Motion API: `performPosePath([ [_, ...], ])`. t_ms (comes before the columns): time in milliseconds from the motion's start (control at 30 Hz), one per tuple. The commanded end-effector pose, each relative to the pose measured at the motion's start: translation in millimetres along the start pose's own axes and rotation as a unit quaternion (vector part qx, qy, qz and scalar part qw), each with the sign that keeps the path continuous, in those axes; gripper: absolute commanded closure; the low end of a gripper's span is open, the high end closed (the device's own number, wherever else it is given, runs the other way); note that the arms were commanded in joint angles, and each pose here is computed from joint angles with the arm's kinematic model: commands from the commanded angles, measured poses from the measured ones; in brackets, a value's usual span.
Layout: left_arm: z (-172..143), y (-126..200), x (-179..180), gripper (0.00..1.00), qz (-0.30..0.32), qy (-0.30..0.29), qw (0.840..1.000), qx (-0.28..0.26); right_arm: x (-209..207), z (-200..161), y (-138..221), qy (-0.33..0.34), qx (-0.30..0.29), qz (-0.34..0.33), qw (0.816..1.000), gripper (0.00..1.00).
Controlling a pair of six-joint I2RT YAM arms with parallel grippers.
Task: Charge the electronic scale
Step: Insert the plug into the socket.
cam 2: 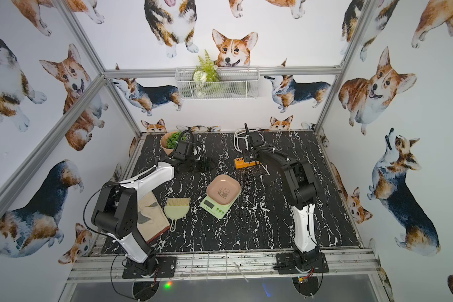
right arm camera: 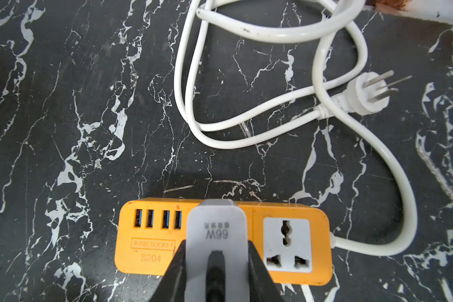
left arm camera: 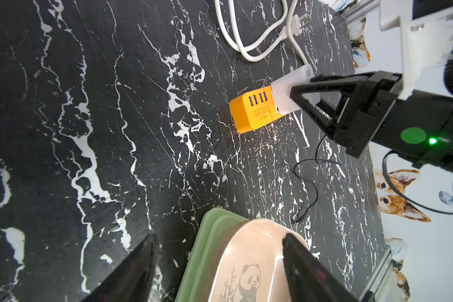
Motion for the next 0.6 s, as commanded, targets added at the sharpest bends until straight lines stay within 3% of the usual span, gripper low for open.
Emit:
performPosePath([
  [0, 2, 7, 7, 0.22, 0.011, -0.005, 1.000, -0.008, 8, -40, -7, 0.008, 0.087, 0.020, 0.996, 1.00],
  [67, 3, 12, 9, 0.23, 0.009, -0.002, 1.000, -0.012, 8, -38, -3, 0.010, 0.085, 0.021, 0.996, 1.00],
  [267, 0, 16, 13, 0.23, 0.014, -0.005, 1.000, -0.010, 7, -14, 16, 0.022, 0.068, 0.029, 0.997, 0.61],
  [567, -2, 31, 9, 0.22, 0.012, -0.018, 1.000, -0.015, 7, 30, 62, 0.029, 0.030, 0.058, 0.997, 0.29],
])
Point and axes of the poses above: each gripper's point midway between its finger pads, its own y axis back along the fingers, its own x axis along the line the jaws close on, z = x × y, the point moved 4 cm from there along y, back along the fingers, and after that the axes turned 15 degrees about y, right-handed, at the moved point
